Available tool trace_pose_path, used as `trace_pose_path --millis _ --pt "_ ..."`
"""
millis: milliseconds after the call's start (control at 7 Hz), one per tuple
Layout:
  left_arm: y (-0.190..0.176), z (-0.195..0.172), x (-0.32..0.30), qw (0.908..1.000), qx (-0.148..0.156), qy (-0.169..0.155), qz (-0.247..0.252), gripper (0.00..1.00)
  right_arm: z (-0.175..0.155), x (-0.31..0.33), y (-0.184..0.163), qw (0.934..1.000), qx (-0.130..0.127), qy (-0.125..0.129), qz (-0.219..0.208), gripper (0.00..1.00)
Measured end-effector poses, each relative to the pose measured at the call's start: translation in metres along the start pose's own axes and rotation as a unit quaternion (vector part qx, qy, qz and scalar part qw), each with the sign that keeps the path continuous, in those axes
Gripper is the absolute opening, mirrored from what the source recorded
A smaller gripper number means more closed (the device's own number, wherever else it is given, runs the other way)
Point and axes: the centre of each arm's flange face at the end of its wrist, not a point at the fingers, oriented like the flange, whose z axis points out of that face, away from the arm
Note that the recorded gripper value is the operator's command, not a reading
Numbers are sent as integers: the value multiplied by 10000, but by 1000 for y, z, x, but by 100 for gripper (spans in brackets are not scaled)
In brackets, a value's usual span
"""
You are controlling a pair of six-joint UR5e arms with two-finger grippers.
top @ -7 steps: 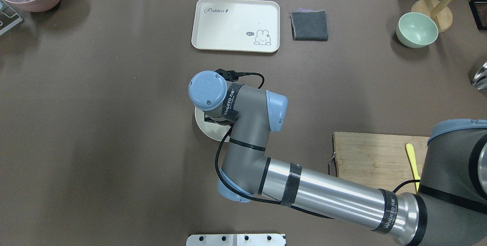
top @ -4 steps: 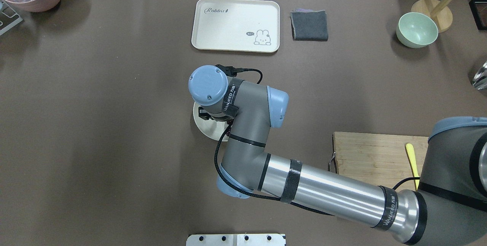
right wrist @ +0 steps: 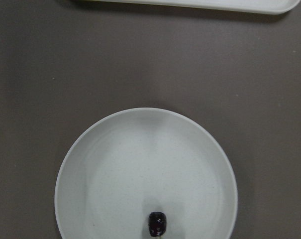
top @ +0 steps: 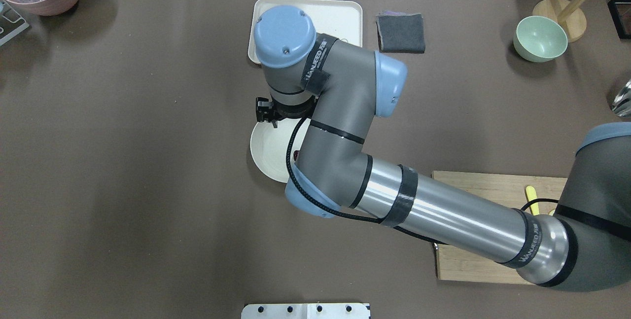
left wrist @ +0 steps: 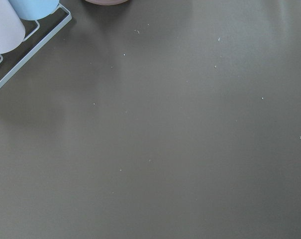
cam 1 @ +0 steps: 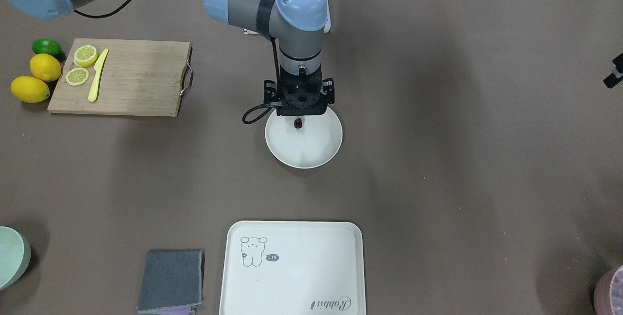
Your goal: Place red cherry on plate
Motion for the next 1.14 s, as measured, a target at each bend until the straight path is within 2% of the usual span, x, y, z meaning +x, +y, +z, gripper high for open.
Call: trace_pose_path --millis 286,714,1143 --pt "0 -1 2 10000 2 18 -53 97 -46 97 -13 9999 -87 -123 -48 99" --pt "0 4 3 9995 -136 249 -150 97 -83 277 -49 9995 -178 -245 91 99" --pt "1 16 -10 9992 -254 233 -207 97 -77 484 -60 9993 -339 153 -21 99"
